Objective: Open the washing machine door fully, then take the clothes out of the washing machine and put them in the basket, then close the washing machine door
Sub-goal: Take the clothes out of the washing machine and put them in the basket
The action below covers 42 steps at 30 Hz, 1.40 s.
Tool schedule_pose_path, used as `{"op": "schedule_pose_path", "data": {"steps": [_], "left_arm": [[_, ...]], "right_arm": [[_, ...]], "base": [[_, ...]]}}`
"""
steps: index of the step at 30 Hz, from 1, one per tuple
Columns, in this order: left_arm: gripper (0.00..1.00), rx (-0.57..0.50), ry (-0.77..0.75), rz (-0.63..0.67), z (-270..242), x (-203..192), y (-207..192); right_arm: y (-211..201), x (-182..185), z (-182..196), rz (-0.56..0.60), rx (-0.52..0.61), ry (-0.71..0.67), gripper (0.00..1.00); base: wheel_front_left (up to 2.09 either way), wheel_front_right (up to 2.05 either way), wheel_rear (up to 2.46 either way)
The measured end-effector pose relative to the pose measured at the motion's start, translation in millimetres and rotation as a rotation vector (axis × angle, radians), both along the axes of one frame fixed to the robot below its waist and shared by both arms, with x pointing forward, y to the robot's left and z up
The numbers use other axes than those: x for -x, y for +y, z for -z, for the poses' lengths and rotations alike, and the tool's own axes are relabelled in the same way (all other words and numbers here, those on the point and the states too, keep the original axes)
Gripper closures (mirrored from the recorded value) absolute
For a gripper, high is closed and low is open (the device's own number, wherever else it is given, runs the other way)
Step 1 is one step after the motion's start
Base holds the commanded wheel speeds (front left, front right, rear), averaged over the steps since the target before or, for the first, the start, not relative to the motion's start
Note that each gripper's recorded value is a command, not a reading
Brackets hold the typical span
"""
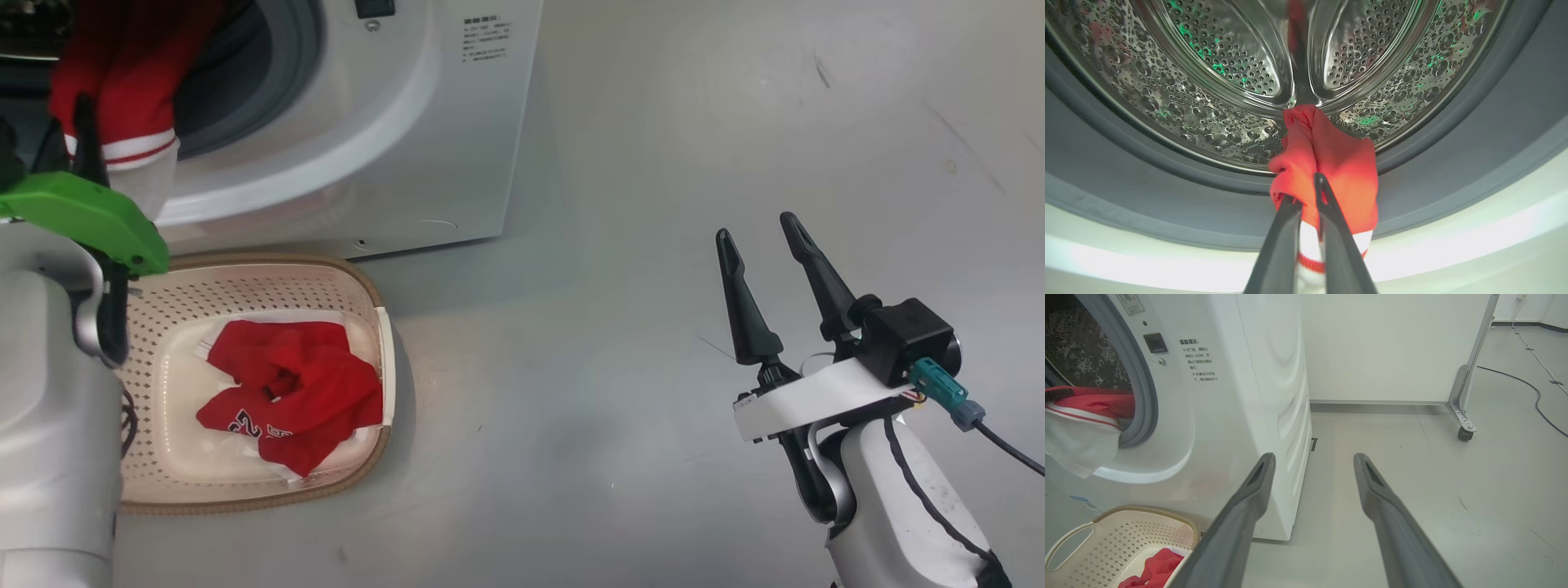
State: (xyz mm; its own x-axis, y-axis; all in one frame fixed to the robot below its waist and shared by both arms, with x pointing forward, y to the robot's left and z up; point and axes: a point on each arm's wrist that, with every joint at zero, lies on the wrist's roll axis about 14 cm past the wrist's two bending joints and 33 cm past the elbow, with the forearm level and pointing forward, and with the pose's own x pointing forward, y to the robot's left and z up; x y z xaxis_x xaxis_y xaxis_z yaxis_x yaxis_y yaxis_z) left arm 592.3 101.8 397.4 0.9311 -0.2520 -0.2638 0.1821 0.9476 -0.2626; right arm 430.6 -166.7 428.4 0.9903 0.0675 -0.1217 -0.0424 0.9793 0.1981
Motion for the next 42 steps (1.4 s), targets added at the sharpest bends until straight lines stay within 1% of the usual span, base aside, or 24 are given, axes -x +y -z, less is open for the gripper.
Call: {"op": "schedule_pose_path", "data": {"steps": [1, 7, 19, 26, 30, 36, 42], "left_arm": [[1.0, -0.01, -0.018, -0.004, -4.0, 10.0, 4.4], [1.0, -0.036, -0.088, -0.028, -20.7, 37.7, 20.8], [1.0, -0.06, -0.242, -0.053, -77.1, 75.7, 41.3], [1.0, -0.042, -0.358, -0.083, -119.0, 88.4, 52.9], [1.0, -0.031, -0.483, -0.097, -160.4, 89.2, 59.4], [1.0, -0.012, -0.63, -0.074, -206.6, 94.1, 50.4], [1.0, 0.0, -0.707, -0.061, -229.1, 101.6, 45.8]], "right_arm": [[3.9, 2.6, -0.5, -0.01, -0.005, 0.001, 0.0], [19.1, 8.0, -7.9, -0.056, -0.021, -0.016, 0.0], [45.0, 23.0, -25.1, -0.129, -0.045, -0.053, 0.0], [57.1, 29.7, -35.5, -0.164, -0.051, -0.079, 0.0], [59.3, 29.8, -39.8, -0.171, -0.051, -0.091, 0.0], [58.5, 30.9, -40.3, -0.167, -0.053, -0.092, 0.0], [58.4, 32.0, -38.9, -0.164, -0.057, -0.088, 0.0]], "base": [[0.0, 0.0, 0.0], [0.0, 0.0, 0.0], [0.0, 0.0, 0.0], [0.0, 0.0, 0.0], [0.0, 0.0, 0.0], [0.0, 0.0, 0.0], [0.0, 0.0, 0.0]]}}
